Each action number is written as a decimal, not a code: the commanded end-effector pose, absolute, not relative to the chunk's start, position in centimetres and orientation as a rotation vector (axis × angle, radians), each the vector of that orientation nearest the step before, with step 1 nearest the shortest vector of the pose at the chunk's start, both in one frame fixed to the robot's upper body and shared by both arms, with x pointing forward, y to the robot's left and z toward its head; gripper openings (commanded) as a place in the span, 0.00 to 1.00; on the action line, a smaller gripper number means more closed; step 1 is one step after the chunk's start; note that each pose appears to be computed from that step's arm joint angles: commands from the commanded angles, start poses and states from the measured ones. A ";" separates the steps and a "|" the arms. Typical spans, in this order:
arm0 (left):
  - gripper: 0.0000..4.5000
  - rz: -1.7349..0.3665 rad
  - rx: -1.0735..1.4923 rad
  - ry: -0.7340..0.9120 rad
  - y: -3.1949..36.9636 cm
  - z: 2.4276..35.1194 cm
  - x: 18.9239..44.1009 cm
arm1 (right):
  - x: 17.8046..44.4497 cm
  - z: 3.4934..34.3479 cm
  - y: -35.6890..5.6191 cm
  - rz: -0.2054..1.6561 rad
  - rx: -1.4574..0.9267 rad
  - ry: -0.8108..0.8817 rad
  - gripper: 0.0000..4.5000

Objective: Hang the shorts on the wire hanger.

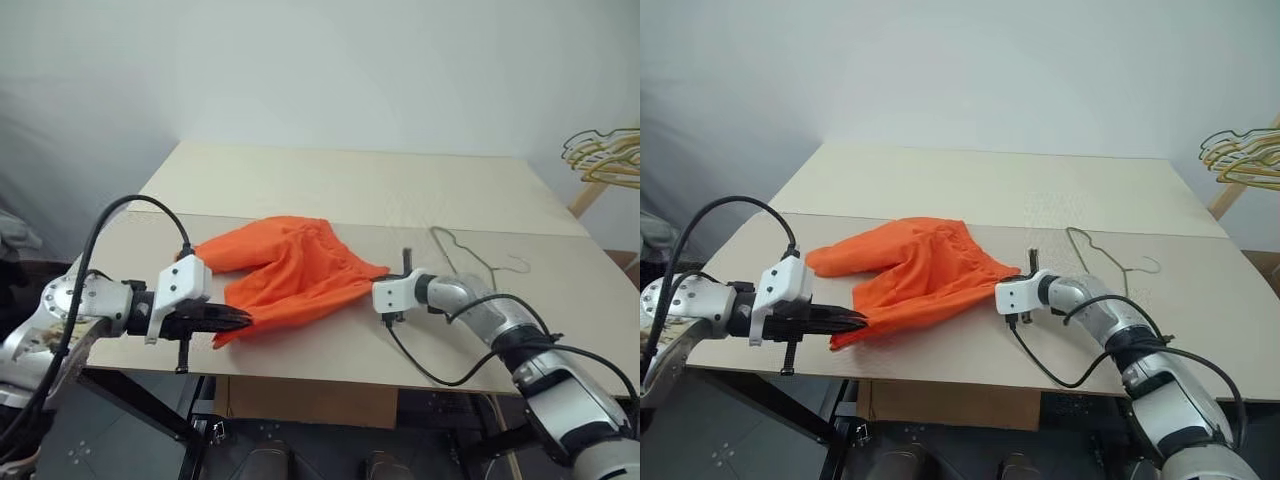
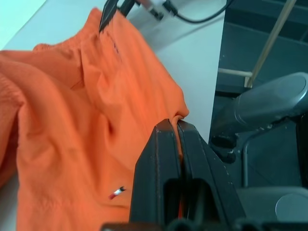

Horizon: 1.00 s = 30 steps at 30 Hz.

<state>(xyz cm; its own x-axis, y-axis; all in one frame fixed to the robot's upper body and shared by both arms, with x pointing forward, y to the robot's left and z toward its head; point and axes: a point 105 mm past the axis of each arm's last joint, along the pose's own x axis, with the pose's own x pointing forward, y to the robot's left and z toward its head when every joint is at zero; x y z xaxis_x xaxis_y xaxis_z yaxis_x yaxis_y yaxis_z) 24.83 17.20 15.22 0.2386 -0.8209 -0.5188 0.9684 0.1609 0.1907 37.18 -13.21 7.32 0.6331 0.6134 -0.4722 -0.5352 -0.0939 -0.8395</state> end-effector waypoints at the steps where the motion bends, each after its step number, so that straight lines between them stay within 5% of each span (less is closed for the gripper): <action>1: 0.00 -1.332 0.647 0.321 17.9 15.2 25.4 | 36.9 10.5 -16.0 0.870 -1.382 -0.105 0.00; 8: 0.00 -1.299 0.753 0.302 19.2 15.1 28.7 | 30.3 12.3 -19.0 0.917 -1.399 0.013 0.00; 13: 0.00 -1.469 0.828 0.335 20.4 15.6 27.6 | 24.8 13.0 -18.0 1.119 -1.307 0.101 0.00; 15: 0.00 -1.522 0.881 0.353 20.8 15.7 27.6 | 24.7 14.1 -17.2 1.127 -1.233 0.080 0.00; 21: 0.00 -1.290 0.861 0.141 19.0 20.4 35.2 | 32.1 20.5 -15.7 0.919 -0.942 -0.095 0.00; 25: 0.00 -0.746 0.857 -0.034 18.1 26.9 43.8 | 41.4 26.5 -16.7 0.513 -0.840 -0.217 0.00; 28: 0.00 -0.237 0.796 -0.250 18.0 34.5 47.1 | 45.8 32.4 -18.0 0.134 -0.730 -0.348 0.00; 30: 0.00 0.031 0.780 -0.403 18.1 39.4 46.8 | 46.3 36.2 -18.8 -0.088 -0.641 -0.469 0.00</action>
<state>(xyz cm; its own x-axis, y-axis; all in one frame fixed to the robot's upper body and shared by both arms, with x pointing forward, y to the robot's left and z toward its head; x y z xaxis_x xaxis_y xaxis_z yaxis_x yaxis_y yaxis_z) 47.46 15.27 34.73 0.9318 -0.3337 0.1428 0.1303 0.6749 0.7263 46.74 -15.66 32.22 0.9348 0.2564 0.2459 -0.0308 0.7482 -0.6627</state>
